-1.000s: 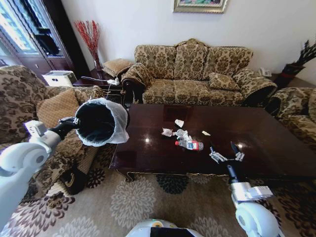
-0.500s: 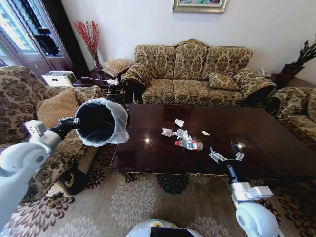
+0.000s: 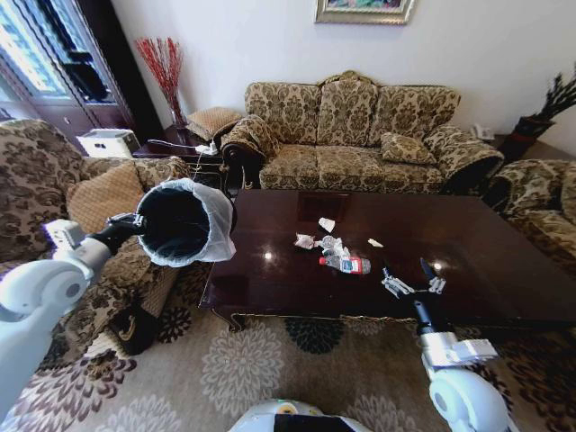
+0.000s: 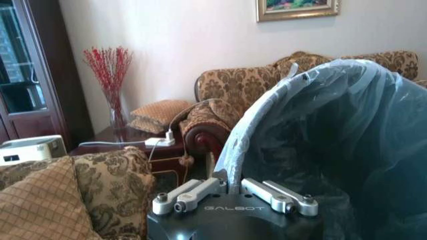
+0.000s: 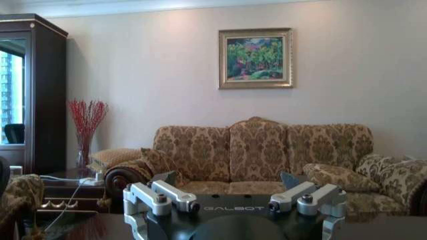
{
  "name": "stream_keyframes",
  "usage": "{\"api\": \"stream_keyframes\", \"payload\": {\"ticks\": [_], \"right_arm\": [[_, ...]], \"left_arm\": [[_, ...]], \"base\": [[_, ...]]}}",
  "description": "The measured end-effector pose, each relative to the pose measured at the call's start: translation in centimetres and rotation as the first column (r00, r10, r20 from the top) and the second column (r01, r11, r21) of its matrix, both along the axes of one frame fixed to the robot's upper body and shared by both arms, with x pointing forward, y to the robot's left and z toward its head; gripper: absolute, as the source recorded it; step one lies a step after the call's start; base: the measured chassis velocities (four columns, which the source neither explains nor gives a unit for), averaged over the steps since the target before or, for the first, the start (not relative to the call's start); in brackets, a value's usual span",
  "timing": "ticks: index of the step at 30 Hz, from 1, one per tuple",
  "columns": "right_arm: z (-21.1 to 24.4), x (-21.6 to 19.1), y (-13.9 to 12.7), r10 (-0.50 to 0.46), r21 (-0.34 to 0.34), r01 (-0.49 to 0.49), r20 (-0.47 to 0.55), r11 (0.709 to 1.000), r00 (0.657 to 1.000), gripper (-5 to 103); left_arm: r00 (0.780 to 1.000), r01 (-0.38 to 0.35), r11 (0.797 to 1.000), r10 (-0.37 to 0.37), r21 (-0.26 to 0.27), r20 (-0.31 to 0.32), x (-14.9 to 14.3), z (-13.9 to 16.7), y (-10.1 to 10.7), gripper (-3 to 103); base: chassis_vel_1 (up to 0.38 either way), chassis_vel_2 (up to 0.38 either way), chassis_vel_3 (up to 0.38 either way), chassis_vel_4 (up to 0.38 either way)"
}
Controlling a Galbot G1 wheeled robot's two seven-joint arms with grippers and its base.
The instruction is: Move to the front of the table and place the trash on the table into the trash bin.
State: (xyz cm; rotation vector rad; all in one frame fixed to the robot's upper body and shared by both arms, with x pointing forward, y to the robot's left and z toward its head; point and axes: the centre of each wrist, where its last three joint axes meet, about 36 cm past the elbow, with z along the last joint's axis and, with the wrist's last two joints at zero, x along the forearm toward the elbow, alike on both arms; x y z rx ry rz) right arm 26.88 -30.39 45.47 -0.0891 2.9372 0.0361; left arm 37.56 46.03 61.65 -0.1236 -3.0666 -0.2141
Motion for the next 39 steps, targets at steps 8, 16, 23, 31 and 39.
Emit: {"api": "stream_keyframes", "payload": {"ticks": [8,16,23,31,39], "right_arm": [[0.00,0.00,0.00,0.000,0.000,0.000,0.000,1.000,1.000,100],[0.00,0.00,0.00,0.000,0.000,0.000,0.000,1.000,1.000,100],[0.00,0.00,0.00,0.000,0.000,0.000,0.000,1.000,1.000,100],[0.00,0.00,0.00,0.000,0.000,0.000,0.000,1.000,1.000,100],[0.00,0.00,0.00,0.000,0.000,0.000,0.000,1.000,1.000,100]], "left_arm": [[1.000,0.000,1.000,0.000,0.000,0.000,0.00,0.00,0.00,0],[1.000,0.000,1.000,0.000,0.000,0.000,0.00,0.00,0.00,0],[1.000,0.000,1.000,0.000,0.000,0.000,0.00,0.00,0.00,0],[1.000,0.000,1.000,0.000,0.000,0.000,0.00,0.00,0.00,0],[1.000,0.000,1.000,0.000,0.000,0.000,0.00,0.00,0.00,0]], "base": [[0.000,0.000,0.000,0.000],[0.000,0.000,0.000,0.000],[0.000,0.000,0.000,0.000],[0.000,0.000,0.000,0.000],[0.000,0.000,0.000,0.000]]}}
